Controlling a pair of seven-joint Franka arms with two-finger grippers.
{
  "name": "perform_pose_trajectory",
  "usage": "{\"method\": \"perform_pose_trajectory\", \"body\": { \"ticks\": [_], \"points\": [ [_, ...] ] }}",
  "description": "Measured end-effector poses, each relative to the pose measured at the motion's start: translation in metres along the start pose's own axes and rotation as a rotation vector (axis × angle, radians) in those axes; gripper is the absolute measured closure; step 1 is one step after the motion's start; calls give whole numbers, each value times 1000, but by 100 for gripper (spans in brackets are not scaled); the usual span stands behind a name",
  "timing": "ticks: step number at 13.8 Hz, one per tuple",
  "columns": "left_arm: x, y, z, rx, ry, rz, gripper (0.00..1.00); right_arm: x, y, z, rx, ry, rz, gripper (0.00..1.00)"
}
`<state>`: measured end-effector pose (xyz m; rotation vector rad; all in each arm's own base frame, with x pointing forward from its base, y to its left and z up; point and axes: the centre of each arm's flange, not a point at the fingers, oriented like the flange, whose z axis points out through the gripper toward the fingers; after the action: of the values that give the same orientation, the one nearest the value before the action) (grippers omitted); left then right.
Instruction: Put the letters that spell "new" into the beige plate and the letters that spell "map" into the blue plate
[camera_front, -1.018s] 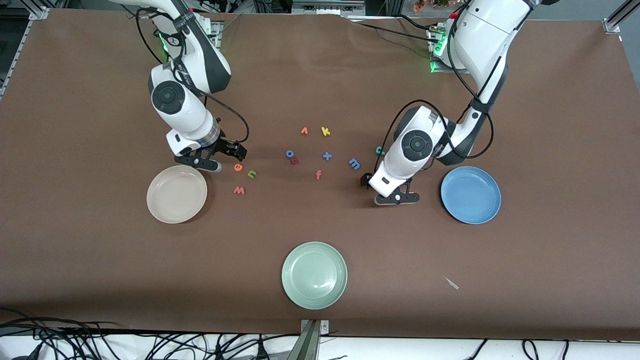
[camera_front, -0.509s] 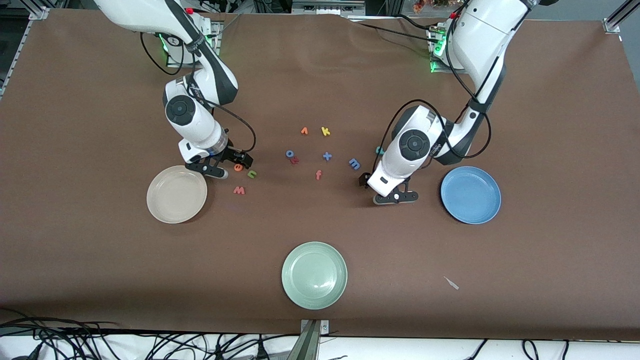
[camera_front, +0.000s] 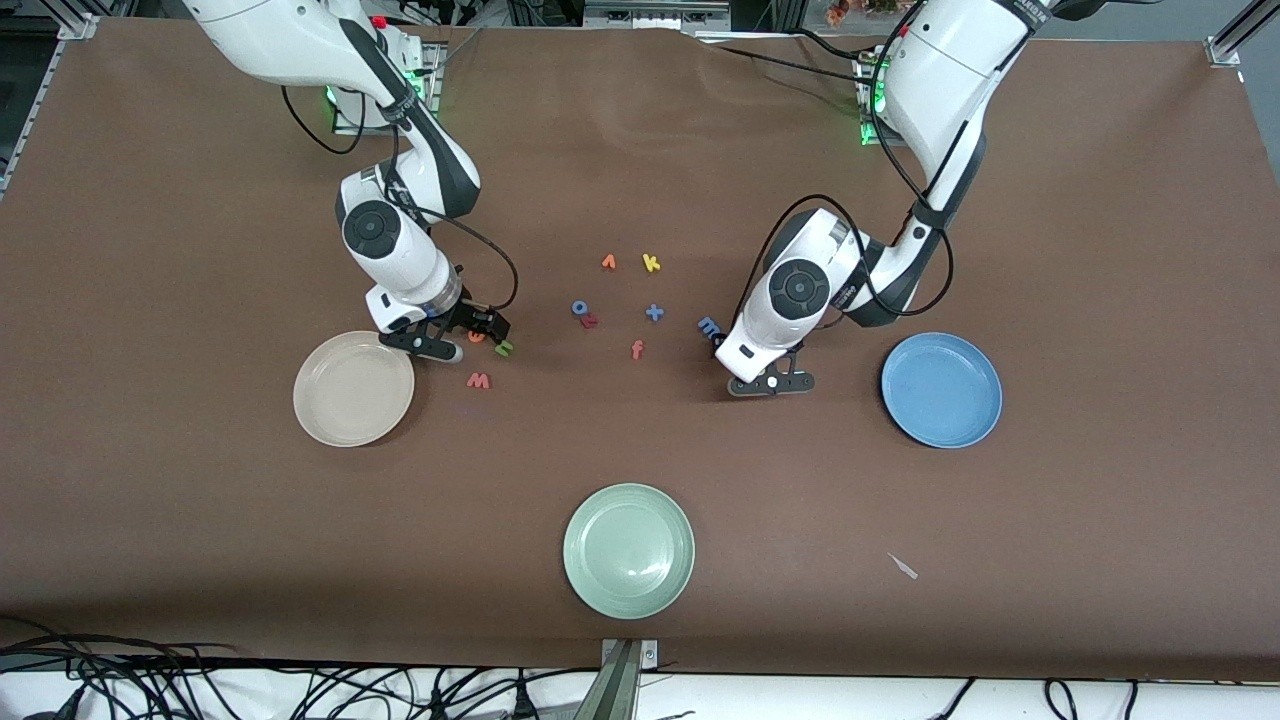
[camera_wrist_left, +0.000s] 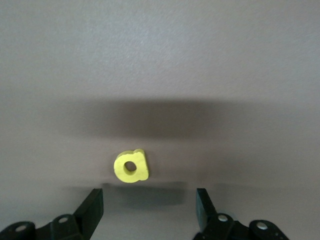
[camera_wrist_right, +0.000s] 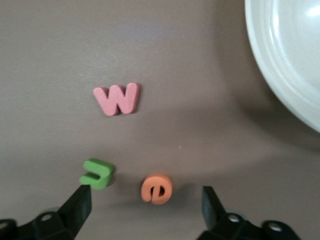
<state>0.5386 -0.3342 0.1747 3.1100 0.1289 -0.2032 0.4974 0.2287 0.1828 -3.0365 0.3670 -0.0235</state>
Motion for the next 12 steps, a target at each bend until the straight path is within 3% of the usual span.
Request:
{"method": "perform_pose_trajectory", "body": {
  "ticks": [1,5,6,7,9,10,12],
  "points": [
    [0,-2,2,18,3,14,25,1,3,4,-5,0,0,5],
    [1,-5,6,38,5,25,32,2,6,6,-9,1,0,15],
    [2,-4,5,36,7,26,37,2,6,6,-9,1,-1,24],
    [2,-4,5,37,6,26,37,2,6,6,-9,2,-1,24],
    [2,-2,3,35,8,28,52,2,6,6,-9,1,-1,35],
    [2,-2,3,36,7,28,52,2,6,7,-10,0,-1,35],
    [2,-1,2,34,9,30,65,2,6,7,-11,0,0,50]
  ]
}}
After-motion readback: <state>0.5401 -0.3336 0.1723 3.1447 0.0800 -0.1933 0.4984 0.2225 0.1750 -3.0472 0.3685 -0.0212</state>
